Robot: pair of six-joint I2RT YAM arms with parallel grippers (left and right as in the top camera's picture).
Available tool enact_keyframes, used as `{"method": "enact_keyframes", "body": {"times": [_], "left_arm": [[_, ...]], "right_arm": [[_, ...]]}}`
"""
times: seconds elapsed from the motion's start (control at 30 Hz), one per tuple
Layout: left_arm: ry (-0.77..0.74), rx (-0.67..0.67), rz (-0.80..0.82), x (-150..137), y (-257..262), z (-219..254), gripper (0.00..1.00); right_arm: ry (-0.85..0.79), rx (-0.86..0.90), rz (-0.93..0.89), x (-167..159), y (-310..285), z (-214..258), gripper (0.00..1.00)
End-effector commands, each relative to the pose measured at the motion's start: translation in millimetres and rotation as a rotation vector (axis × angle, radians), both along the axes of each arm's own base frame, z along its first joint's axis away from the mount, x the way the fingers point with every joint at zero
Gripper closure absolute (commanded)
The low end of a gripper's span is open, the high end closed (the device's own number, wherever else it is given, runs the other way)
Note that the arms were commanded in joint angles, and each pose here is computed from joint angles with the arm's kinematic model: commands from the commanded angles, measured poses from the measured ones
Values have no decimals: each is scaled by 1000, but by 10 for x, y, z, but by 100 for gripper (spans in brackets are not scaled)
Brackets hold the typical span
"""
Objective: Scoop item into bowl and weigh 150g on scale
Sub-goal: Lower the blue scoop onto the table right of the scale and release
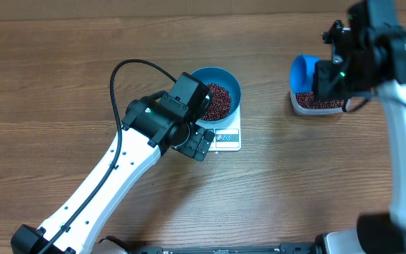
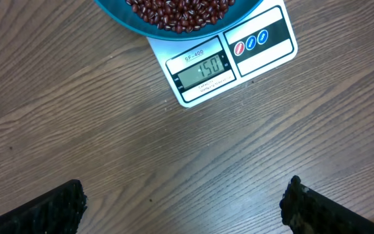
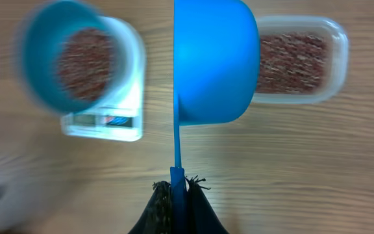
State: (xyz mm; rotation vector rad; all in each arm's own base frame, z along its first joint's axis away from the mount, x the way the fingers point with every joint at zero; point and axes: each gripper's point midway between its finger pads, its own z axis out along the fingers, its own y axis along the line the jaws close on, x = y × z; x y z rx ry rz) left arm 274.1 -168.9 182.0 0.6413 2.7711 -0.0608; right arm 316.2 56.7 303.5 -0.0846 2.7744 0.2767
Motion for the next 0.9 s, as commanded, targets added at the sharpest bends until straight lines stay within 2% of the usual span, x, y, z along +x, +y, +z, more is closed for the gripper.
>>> {"method": "enact_keyframes", "body": {"times": [0.0, 0.03, 0.17, 0.23, 0.4, 0.6, 0.77, 0.8, 0.87], "left_arm": [[4, -6, 11, 8, -2, -3, 1], [4, -7, 11, 8, -2, -3, 0], [4, -7, 11, 8, -2, -3, 0], [4, -7, 11, 8, -2, -3, 0], [4, -6, 11, 8, -2, -3, 0], [4, -7, 11, 8, -2, -3, 1], [4, -6, 11, 8, -2, -3, 0], [4, -7, 11, 8, -2, -3, 1], [4, -7, 11, 8, -2, -3, 0]], "right_arm": [[-40, 111, 93, -214, 206, 203, 96], [-32, 114, 94, -239, 209, 182, 96], [167, 176, 129, -518, 316, -451, 96], [210, 252, 168, -627, 439, -707, 96], [278, 270, 157, -864, 440, -1288, 96], [307, 277, 107, -911, 390, -1862, 96], [316, 290, -17, -900, 113, -2064, 96], [318, 295, -47, -895, 48, -2068, 95], [321, 301, -81, -892, -24, -2068, 77]]}}
